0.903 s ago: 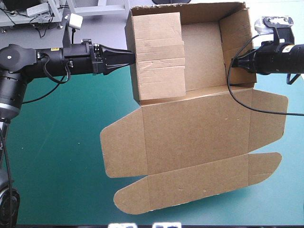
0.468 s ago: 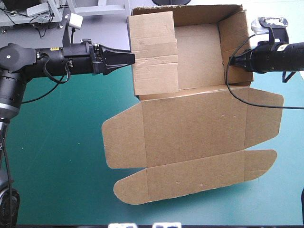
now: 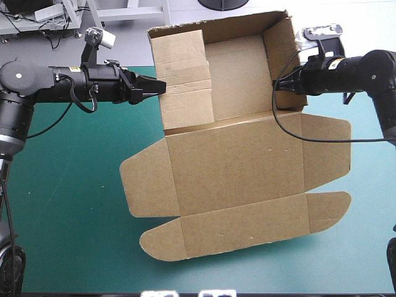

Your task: Fold the box

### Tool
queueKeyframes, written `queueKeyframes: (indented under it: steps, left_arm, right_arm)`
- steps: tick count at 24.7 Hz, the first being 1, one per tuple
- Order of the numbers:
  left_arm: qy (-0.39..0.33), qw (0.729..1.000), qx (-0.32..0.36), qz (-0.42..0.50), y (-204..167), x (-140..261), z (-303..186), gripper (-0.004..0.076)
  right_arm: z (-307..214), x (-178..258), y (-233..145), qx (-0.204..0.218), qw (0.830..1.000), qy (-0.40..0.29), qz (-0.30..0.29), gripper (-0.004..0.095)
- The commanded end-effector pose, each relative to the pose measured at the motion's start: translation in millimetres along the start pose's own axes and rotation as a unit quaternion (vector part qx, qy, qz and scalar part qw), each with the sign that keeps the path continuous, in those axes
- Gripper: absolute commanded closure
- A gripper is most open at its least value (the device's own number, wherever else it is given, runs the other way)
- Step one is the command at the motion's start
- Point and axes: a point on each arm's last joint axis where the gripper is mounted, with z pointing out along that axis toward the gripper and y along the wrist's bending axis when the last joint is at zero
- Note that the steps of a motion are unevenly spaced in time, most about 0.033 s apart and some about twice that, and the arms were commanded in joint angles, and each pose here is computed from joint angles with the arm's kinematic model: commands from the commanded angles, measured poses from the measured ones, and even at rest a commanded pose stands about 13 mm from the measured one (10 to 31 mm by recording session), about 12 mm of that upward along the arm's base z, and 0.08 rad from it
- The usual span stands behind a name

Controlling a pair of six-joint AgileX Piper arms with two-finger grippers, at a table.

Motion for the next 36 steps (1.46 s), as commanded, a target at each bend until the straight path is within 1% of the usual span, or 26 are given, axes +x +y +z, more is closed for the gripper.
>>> queueKeyframes:
  steps: [1,8,10,11,15,17,18,20,22,23,24,25,29,30,33,36]
  left_arm:
    - [-0.052,0.998,-0.045,0.005,-10,-14,-14,0.0436]
    - [-0.074,0.993,-0.097,0.0,0,-17,-15,0.0437]
    - [-0.092,0.988,-0.121,-0.008,5,-20,-16,0.0437]
    - [-0.088,0.987,-0.131,-0.015,10,-19,-14,0.0442]
    - [-0.069,0.989,-0.127,-0.033,20,-15,-4,0.0481]
    - [-0.061,0.989,-0.127,-0.043,27,-14,2,0.0599]
    - [-0.053,0.989,-0.133,-0.038,30,-12,3,0.0737]
    - [-0.035,0.989,-0.144,-0.028,31,-9,7,0.0734]
    - [-0.014,0.987,-0.16,-0.023,31,-5,14,0.0734]
    - [0.013,0.985,-0.169,-0.028,34,0,23,0.0734]
    - [0.028,0.984,-0.172,-0.033,37,3,27,0.0734]
    - [0.06,0.982,-0.174,-0.044,43,10,37,0.0734]
    - [0.135,0.972,-0.184,-0.062,57,28,61,0.0734]
    - [0.153,0.967,-0.19,-0.066,62,33,68,0.0734]
    - [0.192,0.958,-0.2,-0.074,74,45,84,0.0734]
    - [0.219,0.947,-0.216,-0.09,87,55,96,0.0734]
  right_arm:
    - [-22,-14,23,-0.037,0.997,-0.066,0.002,0.0906]
    - [-21,-13,27,-0.047,0.997,-0.065,0.009,0.0906]
    - [-22,-14,29,-0.062,0.996,-0.067,0.018,0.0906]
    - [-22,-14,30,-0.067,0.995,-0.068,0.021,0.0906]
    - [-23,-15,34,-0.087,0.993,-0.071,0.031,0.0906]
    - [-23,-13,35,-0.093,0.993,-0.063,0.032,0.0906]
    - [-23,-12,35,-0.095,0.993,-0.055,0.033,0.0906]
    - [-21,-9,33,-0.087,0.994,-0.039,0.046,0.0906]
    - [-10,-4,27,-0.067,0.996,-0.003,0.059,0.0906]
    - [3,3,20,-0.054,0.995,0.043,0.068,0.0906]
    - [10,6,18,-0.052,0.994,0.065,0.074,0.0906]
    - [25,13,13,-0.048,0.99,0.106,0.081,0.0906]
    - [66,26,7,-0.047,0.98,0.167,0.096,0.0906]
    - [79,31,10,-0.047,0.977,0.185,0.094,0.0906]
    - [116,47,15,-0.028,0.968,0.237,0.076,0.0906]
    - [152,60,25,-0.017,0.964,0.261,0.049,0.0906]
